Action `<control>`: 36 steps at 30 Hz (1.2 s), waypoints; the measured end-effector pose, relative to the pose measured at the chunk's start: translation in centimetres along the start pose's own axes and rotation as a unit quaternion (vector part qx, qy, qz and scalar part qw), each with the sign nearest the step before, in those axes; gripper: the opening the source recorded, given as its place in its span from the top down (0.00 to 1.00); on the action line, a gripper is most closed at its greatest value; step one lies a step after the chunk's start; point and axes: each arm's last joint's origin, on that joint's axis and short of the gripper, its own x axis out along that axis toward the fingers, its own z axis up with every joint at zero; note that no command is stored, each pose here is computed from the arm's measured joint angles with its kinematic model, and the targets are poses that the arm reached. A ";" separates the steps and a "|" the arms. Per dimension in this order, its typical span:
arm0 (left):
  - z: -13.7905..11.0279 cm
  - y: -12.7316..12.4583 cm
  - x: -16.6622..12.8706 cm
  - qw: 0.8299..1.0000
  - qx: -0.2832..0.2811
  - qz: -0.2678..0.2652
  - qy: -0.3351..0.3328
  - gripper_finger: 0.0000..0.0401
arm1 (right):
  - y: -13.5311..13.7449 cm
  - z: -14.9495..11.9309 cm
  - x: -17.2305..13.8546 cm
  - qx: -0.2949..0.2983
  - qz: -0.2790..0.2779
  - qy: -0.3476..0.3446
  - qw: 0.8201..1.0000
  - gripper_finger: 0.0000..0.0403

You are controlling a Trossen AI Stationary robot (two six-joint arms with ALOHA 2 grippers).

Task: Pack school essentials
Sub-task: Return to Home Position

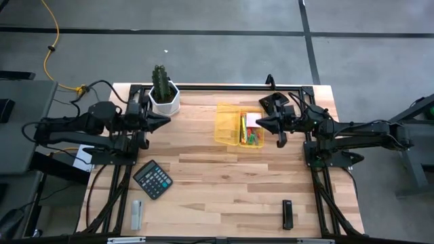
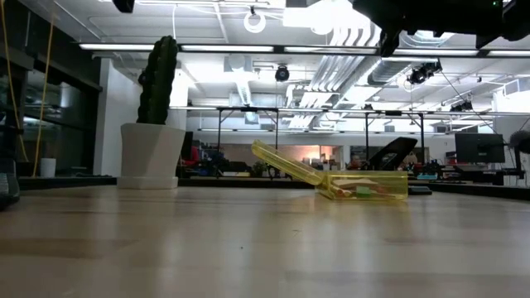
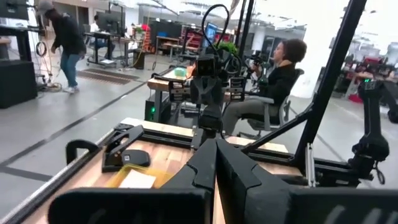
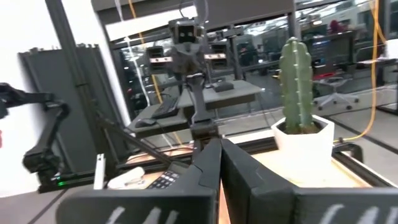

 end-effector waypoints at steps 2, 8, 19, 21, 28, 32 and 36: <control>-1.0 0.1 -0.1 1.000 -0.012 -0.001 -0.008 1.00 | 0.1 0.0 0.0 0.002 0.011 0.002 1.000 1.00; -3.5 0.5 -0.7 0.998 -0.041 -0.004 -0.037 1.00 | 0.2 0.0 0.0 0.022 0.023 0.005 0.999 1.00; -4.6 1.4 -3.1 0.997 -0.055 0.029 -0.046 1.00 | 0.1 0.0 0.0 0.023 0.024 0.006 0.999 1.00; -4.7 1.5 -3.7 0.997 -0.055 0.032 -0.045 1.00 | 0.2 0.0 0.0 0.033 0.025 0.006 0.999 1.00; -4.9 1.6 -5.0 0.997 -0.051 0.036 -0.047 1.00 | 0.2 0.0 0.0 0.055 0.035 0.009 0.998 1.00; -5.4 1.7 -4.7 0.996 -0.057 0.032 -0.059 1.00 | 0.2 0.0 0.0 0.056 0.036 0.010 0.998 1.00; -8.1 1.9 -3.6 0.994 -0.078 0.022 -0.068 1.00 | 0.2 0.0 0.0 0.056 0.036 0.010 0.998 1.00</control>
